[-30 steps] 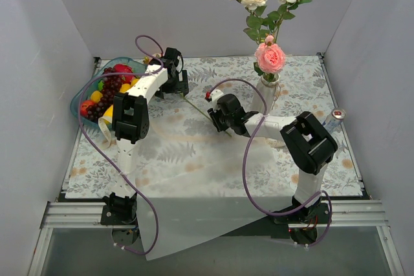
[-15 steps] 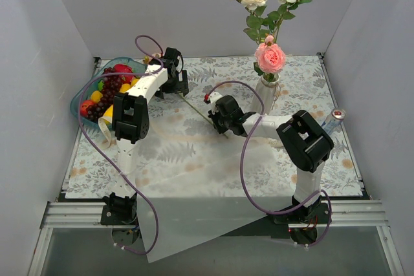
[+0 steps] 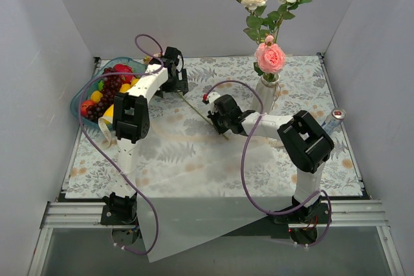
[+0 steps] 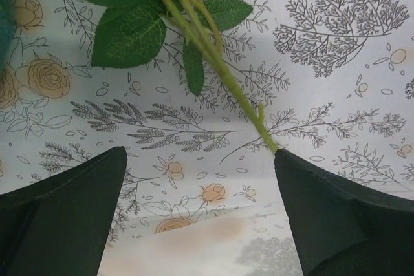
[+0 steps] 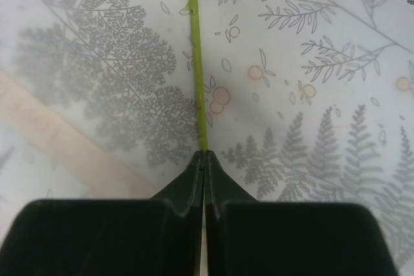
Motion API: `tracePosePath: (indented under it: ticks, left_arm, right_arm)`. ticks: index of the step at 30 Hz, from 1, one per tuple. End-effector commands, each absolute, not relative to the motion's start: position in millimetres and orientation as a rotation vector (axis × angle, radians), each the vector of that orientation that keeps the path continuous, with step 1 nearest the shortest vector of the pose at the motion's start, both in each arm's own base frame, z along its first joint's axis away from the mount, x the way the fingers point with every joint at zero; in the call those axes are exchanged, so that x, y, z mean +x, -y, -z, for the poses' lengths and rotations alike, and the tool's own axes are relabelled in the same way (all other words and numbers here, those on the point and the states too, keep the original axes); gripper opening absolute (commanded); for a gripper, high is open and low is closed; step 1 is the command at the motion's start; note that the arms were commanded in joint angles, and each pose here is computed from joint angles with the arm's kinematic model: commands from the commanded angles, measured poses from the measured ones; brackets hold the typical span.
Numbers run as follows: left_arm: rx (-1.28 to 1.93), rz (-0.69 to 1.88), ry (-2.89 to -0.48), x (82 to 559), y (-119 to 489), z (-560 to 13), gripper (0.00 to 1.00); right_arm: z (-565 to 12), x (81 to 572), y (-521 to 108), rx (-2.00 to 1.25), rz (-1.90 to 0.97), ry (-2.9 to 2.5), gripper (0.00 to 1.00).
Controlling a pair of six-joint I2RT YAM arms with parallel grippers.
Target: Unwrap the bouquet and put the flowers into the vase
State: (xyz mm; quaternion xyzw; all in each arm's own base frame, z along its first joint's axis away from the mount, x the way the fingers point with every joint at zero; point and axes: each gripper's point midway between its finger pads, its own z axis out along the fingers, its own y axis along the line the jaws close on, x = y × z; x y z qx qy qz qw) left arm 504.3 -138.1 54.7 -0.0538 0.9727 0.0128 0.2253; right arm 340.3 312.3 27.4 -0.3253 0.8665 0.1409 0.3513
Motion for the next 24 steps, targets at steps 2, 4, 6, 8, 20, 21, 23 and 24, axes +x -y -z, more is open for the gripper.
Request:
tracePosePath:
  ticks: [2, 4, 6, 8, 20, 21, 23, 24]
  left_arm:
    - [-0.188, -0.046, -2.629, 519.7, 140.4, -62.8, 0.98]
    - [-0.191, -0.042, -2.632, 521.1, 141.5, -60.2, 0.98]
    - [-0.200, -0.033, -2.630, 522.7, 143.1, -59.1, 0.98]
    - [-0.209, -0.030, -2.634, 523.0, 143.8, -55.3, 0.98]
    - [-0.222, -0.053, -2.588, 538.4, 151.5, -51.5, 0.93]
    - [-0.222, -0.051, -2.578, 540.7, 152.6, -51.7, 0.90]
    - [-0.231, -0.066, -2.575, 541.3, 150.7, -49.3, 0.87]
    - [-0.231, -0.074, -2.581, 540.7, 150.0, -45.5, 0.86]
  right_arm:
    - [-79.3, 340.5, -327.7, -0.835, -0.404, -2.146, 0.01]
    - [-86.4, 335.9, -330.5, -0.834, -0.421, -2.134, 0.01]
    - [-92.7, 330.8, -334.9, -0.833, -0.442, -2.123, 0.01]
    - [-95.9, 328.8, -336.7, -0.836, -0.439, -2.114, 0.01]
    - [-79.5, 328.0, -328.5, -0.849, -0.369, -2.138, 0.11]
    - [-78.8, 327.6, -328.4, -0.850, -0.371, -2.138, 0.11]
    - [-76.4, 325.3, -326.5, -0.852, -0.372, -2.140, 0.11]
    - [-76.2, 325.1, -326.5, -0.853, -0.374, -2.136, 0.11]
